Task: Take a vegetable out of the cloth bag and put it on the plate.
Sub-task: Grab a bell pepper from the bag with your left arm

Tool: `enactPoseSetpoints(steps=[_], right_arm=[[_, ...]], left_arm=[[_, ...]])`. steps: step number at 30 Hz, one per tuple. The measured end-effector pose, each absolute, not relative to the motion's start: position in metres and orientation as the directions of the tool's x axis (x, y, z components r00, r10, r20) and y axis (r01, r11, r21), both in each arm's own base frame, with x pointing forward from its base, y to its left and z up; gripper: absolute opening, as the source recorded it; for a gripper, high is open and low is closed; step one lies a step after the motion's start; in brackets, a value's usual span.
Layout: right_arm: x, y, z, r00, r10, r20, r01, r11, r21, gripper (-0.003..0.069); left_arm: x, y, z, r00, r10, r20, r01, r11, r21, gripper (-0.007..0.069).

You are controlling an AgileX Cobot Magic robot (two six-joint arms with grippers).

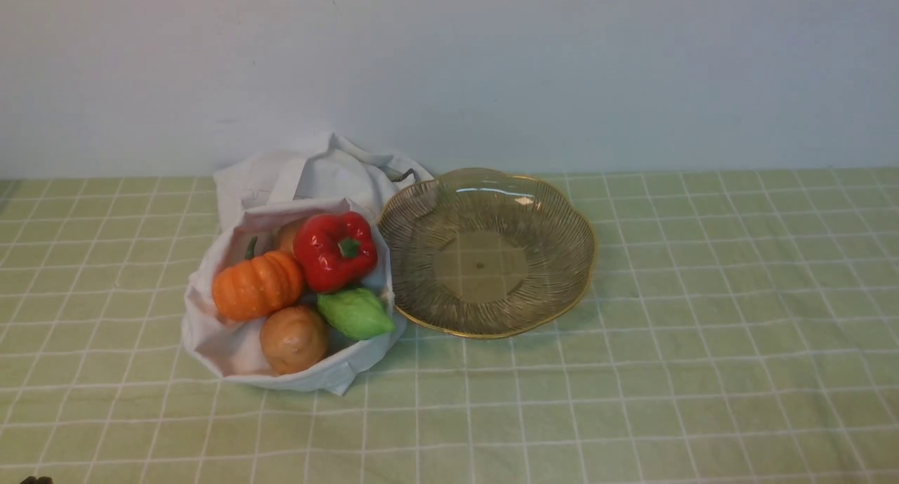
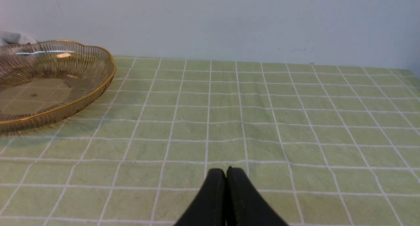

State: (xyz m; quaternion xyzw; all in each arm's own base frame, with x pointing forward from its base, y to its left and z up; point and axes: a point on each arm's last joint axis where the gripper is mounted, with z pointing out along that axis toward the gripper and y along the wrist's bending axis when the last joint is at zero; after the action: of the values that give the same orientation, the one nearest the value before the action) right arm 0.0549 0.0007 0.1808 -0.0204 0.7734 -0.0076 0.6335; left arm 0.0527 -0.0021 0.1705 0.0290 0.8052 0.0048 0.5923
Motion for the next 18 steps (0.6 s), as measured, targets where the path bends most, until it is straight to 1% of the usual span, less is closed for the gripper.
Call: enactPoseSetpoints(steps=[14,15,16,17,18], right_arm=[[0.0549,0.0007,0.1808,-0.196,-0.041,-0.980,-0.022,0.999,-0.038,-0.0015],[0.0549,0.0007,0.1808,-0.196,-0.041,-0.980,-0.022,0.999,-0.038,-0.0015],[0.0549,0.0007,0.1808,-0.196,-0.041,-0.980,-0.022,0.999,-0.038,-0.0015],[0.0549,0.0007,0.1808,-0.196,-0.041,-0.980,-0.022,0.999,-0.038,-0.0015],[0.0549,0.0007,0.1808,-0.196,-0.041,-0.980,-0.022,0.999,-0.038,-0.0015]], left_arm=[[0.0527,-0.0022,0.1705,-0.297,0.051,-0.954,0.041,0.998,0.041,-0.0004],[0.0527,-0.0026,0.1705,-0.297,0.031,-0.954,0.039,0.999,0.020,-0.0004],[0.0527,-0.0038,0.1706,-0.298,-0.029,-0.954,0.035,0.999,-0.041,-0.0004],[0.0527,-0.0059,0.1710,-0.299,-0.129,-0.945,0.027,0.989,-0.144,-0.0004],[0.0527,-0.0070,0.1712,-0.300,-0.182,-0.936,0.022,0.980,-0.198,-0.0004]])
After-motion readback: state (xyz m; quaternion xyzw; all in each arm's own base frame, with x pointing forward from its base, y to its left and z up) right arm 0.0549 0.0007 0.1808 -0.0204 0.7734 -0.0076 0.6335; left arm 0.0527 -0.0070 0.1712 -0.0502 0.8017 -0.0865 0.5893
